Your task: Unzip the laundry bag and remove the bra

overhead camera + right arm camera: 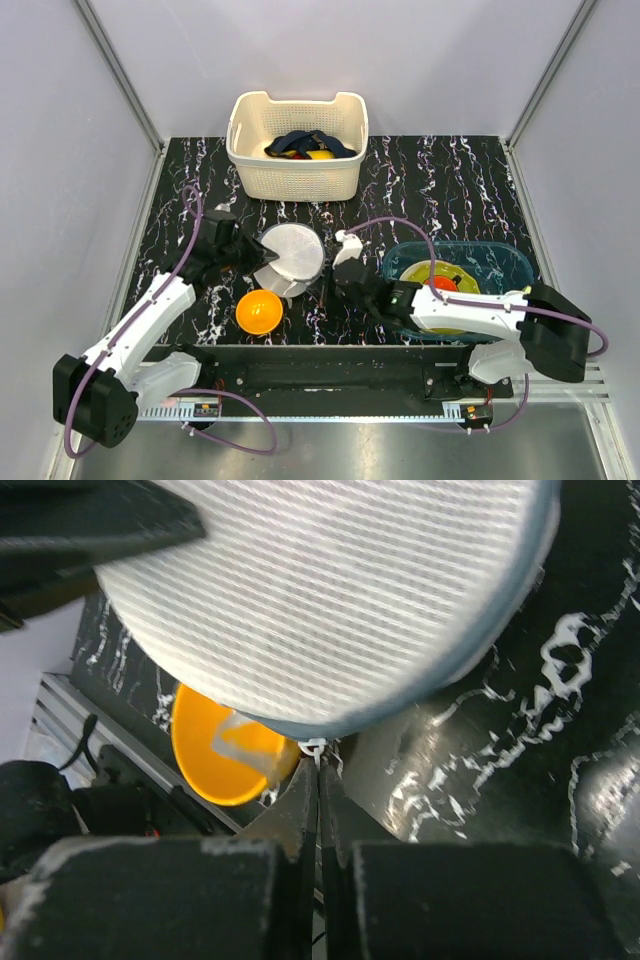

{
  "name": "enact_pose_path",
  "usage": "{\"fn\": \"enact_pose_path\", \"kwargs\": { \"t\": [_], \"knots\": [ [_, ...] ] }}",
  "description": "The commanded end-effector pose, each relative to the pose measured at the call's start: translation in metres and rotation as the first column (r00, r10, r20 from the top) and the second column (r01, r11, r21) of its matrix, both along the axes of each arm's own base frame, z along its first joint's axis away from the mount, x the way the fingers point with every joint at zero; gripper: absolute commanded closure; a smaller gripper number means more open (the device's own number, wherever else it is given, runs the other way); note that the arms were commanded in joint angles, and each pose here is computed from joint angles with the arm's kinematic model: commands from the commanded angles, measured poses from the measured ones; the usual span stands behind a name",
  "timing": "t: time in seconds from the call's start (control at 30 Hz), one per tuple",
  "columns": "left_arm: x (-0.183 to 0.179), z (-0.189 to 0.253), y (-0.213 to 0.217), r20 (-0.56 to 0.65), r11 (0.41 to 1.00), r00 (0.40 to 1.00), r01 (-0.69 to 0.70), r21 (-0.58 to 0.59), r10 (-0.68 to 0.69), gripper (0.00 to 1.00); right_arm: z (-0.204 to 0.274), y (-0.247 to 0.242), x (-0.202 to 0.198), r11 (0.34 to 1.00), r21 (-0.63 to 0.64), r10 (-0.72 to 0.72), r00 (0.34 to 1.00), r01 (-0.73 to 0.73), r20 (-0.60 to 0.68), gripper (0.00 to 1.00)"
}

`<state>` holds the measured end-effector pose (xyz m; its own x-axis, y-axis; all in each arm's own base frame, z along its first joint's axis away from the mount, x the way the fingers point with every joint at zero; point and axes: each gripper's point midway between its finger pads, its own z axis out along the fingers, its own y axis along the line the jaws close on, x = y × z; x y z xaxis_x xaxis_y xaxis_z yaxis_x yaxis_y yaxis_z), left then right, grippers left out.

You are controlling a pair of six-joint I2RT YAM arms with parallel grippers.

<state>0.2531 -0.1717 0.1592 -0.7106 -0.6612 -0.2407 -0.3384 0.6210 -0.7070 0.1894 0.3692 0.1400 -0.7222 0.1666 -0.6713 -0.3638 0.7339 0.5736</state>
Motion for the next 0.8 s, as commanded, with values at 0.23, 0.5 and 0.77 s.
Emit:
{"fn": "enact_pose_path", "kwargs": {
  "t": [0.23,0.5,0.77],
  "knots": [
    [0.049,0.032,0.007,0.132,0.976,0.983,0.100,0.192,-0.126,1.00,-0.010,-0.046,-0.020,0.998,-0.069,-0.002,1.000,0.001,-0.015,1.00],
    [0.091,0.039,-0.022,0.124,0.928,0.939,0.287,0.238,-0.322,0.80,0.026,-0.009,-0.020,0.997,-0.015,0.076,0.997,-0.076,-0.016,1.00],
    [0.046,0.075,0.001,0.185,0.935,0.942,0.225,0.275,-0.281,0.01,0.029,0.025,-0.012,0.995,0.060,0.082,0.996,-0.079,-0.034,1.00]
  ]
}}
